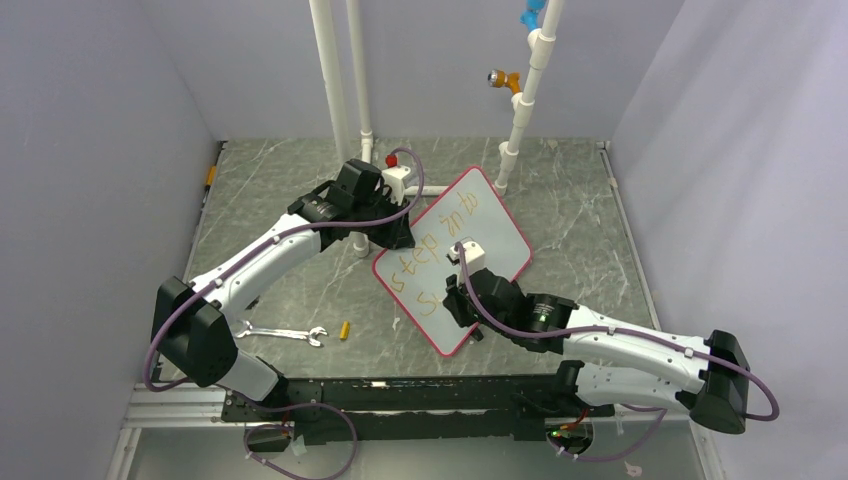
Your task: Write a sentence on the whiteboard
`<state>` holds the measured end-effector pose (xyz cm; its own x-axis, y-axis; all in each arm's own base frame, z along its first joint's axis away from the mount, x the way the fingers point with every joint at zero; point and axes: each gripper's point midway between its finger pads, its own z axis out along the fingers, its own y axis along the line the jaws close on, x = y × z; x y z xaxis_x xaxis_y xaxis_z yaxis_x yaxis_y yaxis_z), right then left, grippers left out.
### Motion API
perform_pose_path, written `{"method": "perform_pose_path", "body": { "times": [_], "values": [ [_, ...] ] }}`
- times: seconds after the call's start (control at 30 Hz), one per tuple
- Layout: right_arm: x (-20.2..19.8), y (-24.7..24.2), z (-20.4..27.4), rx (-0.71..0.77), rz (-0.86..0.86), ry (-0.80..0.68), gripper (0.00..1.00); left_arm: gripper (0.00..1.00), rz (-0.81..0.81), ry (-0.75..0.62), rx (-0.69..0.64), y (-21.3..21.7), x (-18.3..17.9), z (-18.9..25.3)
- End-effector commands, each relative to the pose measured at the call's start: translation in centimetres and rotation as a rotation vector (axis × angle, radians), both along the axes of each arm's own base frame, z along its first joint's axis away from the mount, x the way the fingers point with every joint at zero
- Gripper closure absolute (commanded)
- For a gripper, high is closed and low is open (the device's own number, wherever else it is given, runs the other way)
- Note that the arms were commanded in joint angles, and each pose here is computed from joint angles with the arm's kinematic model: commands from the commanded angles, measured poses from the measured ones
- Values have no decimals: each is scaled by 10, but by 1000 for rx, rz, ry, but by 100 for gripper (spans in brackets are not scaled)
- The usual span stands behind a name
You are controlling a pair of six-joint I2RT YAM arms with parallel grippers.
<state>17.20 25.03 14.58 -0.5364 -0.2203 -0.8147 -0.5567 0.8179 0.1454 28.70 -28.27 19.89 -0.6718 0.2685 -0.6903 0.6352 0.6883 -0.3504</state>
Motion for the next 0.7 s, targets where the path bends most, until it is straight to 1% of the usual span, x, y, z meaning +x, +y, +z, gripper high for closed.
{"method": "perform_pose_path", "body": {
  "times": [0.0, 0.27, 0.67],
  "values": [
    [6, -6, -1, -31, -46, -8, 100, 100, 8, -130, 66, 8, 20, 9],
    [13, -10, 3, -67, -75, -36, 100, 100, 8, -131, 65, 8, 20, 9],
    [23, -3, 17, -64, -75, -74, 100, 100, 5, -130, 63, 8, 19, 10]
  ]
}}
